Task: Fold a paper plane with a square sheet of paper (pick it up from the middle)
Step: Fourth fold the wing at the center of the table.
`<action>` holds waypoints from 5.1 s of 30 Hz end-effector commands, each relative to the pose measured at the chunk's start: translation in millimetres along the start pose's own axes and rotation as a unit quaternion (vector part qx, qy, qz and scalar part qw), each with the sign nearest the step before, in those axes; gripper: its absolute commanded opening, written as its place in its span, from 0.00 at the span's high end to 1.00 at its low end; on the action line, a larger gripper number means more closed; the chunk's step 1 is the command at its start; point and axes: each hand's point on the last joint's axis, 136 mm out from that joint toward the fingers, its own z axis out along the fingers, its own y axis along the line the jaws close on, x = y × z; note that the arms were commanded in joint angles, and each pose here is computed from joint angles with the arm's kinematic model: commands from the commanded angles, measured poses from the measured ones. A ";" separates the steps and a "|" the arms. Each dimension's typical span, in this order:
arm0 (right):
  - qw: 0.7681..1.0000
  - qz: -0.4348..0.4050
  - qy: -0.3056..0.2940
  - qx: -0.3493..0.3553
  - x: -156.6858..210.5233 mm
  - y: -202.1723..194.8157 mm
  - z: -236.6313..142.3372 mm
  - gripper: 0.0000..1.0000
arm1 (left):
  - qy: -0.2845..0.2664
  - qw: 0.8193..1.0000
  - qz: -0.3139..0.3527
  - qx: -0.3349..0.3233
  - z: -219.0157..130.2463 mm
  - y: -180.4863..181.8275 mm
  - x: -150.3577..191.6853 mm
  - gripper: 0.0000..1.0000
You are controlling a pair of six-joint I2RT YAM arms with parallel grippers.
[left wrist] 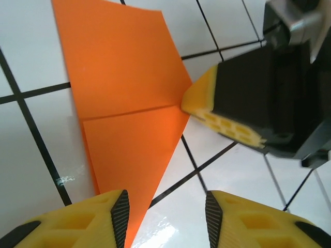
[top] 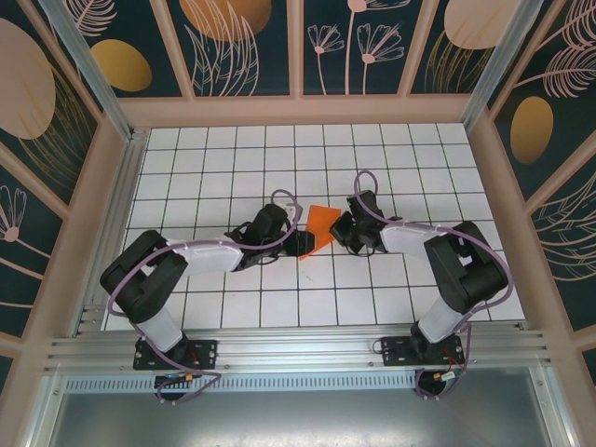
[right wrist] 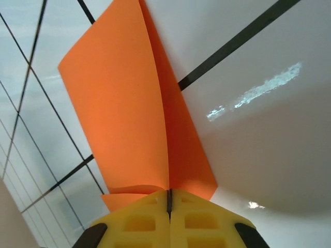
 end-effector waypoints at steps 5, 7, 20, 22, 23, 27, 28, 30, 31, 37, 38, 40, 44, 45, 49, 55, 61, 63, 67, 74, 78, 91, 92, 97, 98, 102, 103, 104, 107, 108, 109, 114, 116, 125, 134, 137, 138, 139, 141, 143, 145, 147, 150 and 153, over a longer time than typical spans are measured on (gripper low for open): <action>0.999 0.037 0.009 0.014 6.1 0.0 -9.6 1.00 | -0.001 0.997 0.079 0.013 20.9 -4.7 6.7 0.54; 0.999 0.037 0.008 0.014 5.7 2.0 -10.7 1.00 | -0.002 0.997 0.080 0.015 23.5 -4.6 7.1 0.55; 0.998 0.044 0.034 -0.007 11.3 16.9 -12.9 1.00 | 0.006 0.997 0.081 0.014 35.2 -3.4 8.8 0.60; 0.998 0.046 0.037 -0.013 11.7 19.6 -13.2 1.00 | 0.008 0.997 0.081 0.013 35.9 -2.4 10.1 0.60; 0.998 0.047 0.038 -0.013 11.5 19.6 -13.2 1.00 | 0.011 0.997 0.081 0.011 36.8 -1.1 12.5 0.60; 0.998 0.047 0.042 -0.021 11.8 24.4 -13.9 1.00 | 0.017 0.996 0.084 0.001 39.7 2.7 15.7 0.60; 0.998 0.047 0.043 -0.023 11.9 25.3 -14.0 1.00 | 0.019 0.996 0.084 0.003 40.3 1.8 16.8 0.60; 0.997 0.047 0.047 -0.025 13.1 26.3 -13.7 1.00 | 0.022 0.996 0.085 0.002 41.6 1.5 17.4 0.60; 0.997 0.047 0.048 -0.026 13.2 27.1 -13.4 1.00 | 0.025 0.996 0.085 0.000 42.7 2.7 18.3 0.60; 0.997 0.047 0.054 -0.028 15.1 28.5 -12.3 1.00 | 0.031 0.996 0.084 -0.012 44.6 6.8 19.8 0.68; 0.997 0.047 0.054 -0.028 15.0 28.5 -12.0 1.00 | 0.031 0.996 0.083 -0.013 44.6 6.7 19.7 0.68; 0.997 0.048 0.056 -0.030 14.9 29.1 -12.0 1.00 | 0.031 0.996 0.080 -0.013 44.7 7.0 20.2 0.68; 0.996 0.053 0.059 -0.031 16.3 29.0 -11.7 1.00 | 0.035 0.996 0.074 -0.020 46.5 10.8 22.6 0.65; 0.996 0.055 0.060 -0.032 16.2 29.1 -12.2 1.00 | 0.035 0.996 0.074 -0.022 46.3 11.7 22.6 0.64; 0.996 0.066 0.055 -0.030 13.2 26.5 -12.8 1.00 | 0.031 0.996 0.077 -0.023 44.8 11.7 21.4 0.61; 0.995 0.078 0.049 -0.027 10.1 22.9 -14.4 1.00 | 0.024 0.995 0.098 -0.012 40.3 5.5 19.8 0.57; 0.995 0.084 0.048 -0.022 9.6 19.5 -14.3 1.00 | 0.008 0.993 0.116 -0.005 31.3 0.5 17.1 0.52; 0.995 0.085 0.048 -0.021 9.2 19.2 -14.2 1.00 | 0.007 0.993 0.122 -0.002 29.8 -2.7 16.8 0.52; 0.995 0.090 0.047 -0.019 8.8 17.9 -14.2 1.00 | 0.008 0.991 0.132 -0.016 30.9 -1.3 16.7 0.53; 0.994 0.097 0.047 -0.020 7.8 17.4 -14.9 1.00 | 0.012 0.986 0.159 -0.047 33.7 1.7 19.0 0.58; 0.994 0.099 0.048 -0.020 7.6 17.2 -15.6 1.00 | 0.013 0.985 0.165 -0.055 35.7 2.8 19.9 0.62; 0.995 0.079 0.047 -0.039 2.4 21.6 -22.4 0.85 | 0.002 0.988 0.148 -0.054 34.3 4.8 21.4 0.87; 0.995 0.074 0.046 -0.044 1.3 22.3 -23.5 0.79 | 0.001 0.988 0.145 -0.053 34.2 5.4 22.2 0.89; 0.996 0.039 0.054 -0.063 -2.6 27.3 -25.2 0.66 | -0.005 0.989 0.138 -0.051 34.8 7.3 24.4 0.98; 0.996 0.036 0.056 -0.062 -3.2 26.0 -24.4 0.66 | -0.006 0.989 0.136 -0.050 34.9 7.4 24.7 0.99; 0.995 0.000 0.074 -0.068 -1.8 27.7 -21.9 0.59 | -0.009 0.991 0.128 -0.040 34.4 5.4 25.7 1.00; 0.995 -0.008 0.078 -0.067 -1.8 28.3 -21.4 0.58 | -0.011 0.991 0.125 -0.036 33.5 4.4 25.6 1.00; 0.995 -0.012 0.083 -0.061 -1.7 26.2 -20.0 0.58 | -0.011 0.992 0.123 -0.033 32.9 4.0 27.1 1.00; 0.994 -0.018 0.092 -0.052 -2.3 22.0 -17.6 0.56 | -0.015 0.993 0.118 -0.019 29.7 2.2 28.2 1.00; 0.994 -0.022 0.094 -0.049 -2.3 21.8 -16.3 0.56 | -0.016 0.993 0.114 -0.014 28.3 1.6 28.4 1.00; 0.994 -0.025 0.096 -0.047 -2.9 22.1 -15.6 0.56 | -0.017 0.993 0.113 -0.008 27.4 0.6 28.5 1.00; 0.993 -0.029 0.109 -0.025 -4.1 20.6 -8.9 0.56 | -0.022 0.993 0.113 0.006 25.3 -1.7 28.9 1.00; 0.993 -0.022 0.113 -0.015 -2.8 15.3 -5.7 0.57 | -0.024 0.993 0.115 0.003 24.9 -1.1 28.1 1.00; 0.991 -0.009 0.135 -0.009 6.6 20.1 0.7 0.60 | -0.020 0.992 0.122 -0.001 25.5 1.0 30.0 1.00; 0.991 0.024 0.134 -0.001 8.9 17.9 2.1 0.84 | -0.015 0.988 0.153 0.006 22.3 -2.3 31.3 0.94; 0.992 0.038 0.124 0.004 8.5 14.8 -1.2 0.97 | -0.020 0.988 0.154 0.014 20.3 -5.8 30.3 0.79; 0.992 0.045 0.121 0.003 8.8 13.9 -2.5 0.98 | -0.023 0.988 0.154 0.017 19.6 -6.9 29.7 0.75; 0.991 0.051 0.121 0.001 10.2 14.1 -4.0 1.00 | -0.027 0.987 0.154 0.019 19.0 -7.9 28.6 0.71; 0.991 0.067 0.118 0.001 13.1 12.9 -6.2 1.00 | -0.033 0.987 0.155 0.028 18.1 -11.1 27.1 0.65; 0.990 0.080 0.115 0.001 15.2 11.9 -7.6 1.00 | -0.035 0.987 0.155 0.029 19.1 -11.4 25.9 0.63; 0.990 0.090 0.113 0.000 17.2 11.3 -8.5 1.00 | -0.031 0.987 0.156 0.022 22.5 -8.8 26.4 0.63; 0.989 0.099 0.111 0.002 19.0 9.8 -9.7 1.00 | -0.025 0.987 0.160 0.019 25.8 -7.6 28.4 0.64; 0.989 0.109 0.104 0.007 18.7 8.0 -12.0 1.00 | -0.020 0.986 0.163 0.018 27.8 -7.9 30.9 0.66; 0.989 0.117 0.091 0.010 15.8 7.0 -15.0 1.00 | -0.016 0.985 0.169 0.021 27.8 -10.2 34.2 0.66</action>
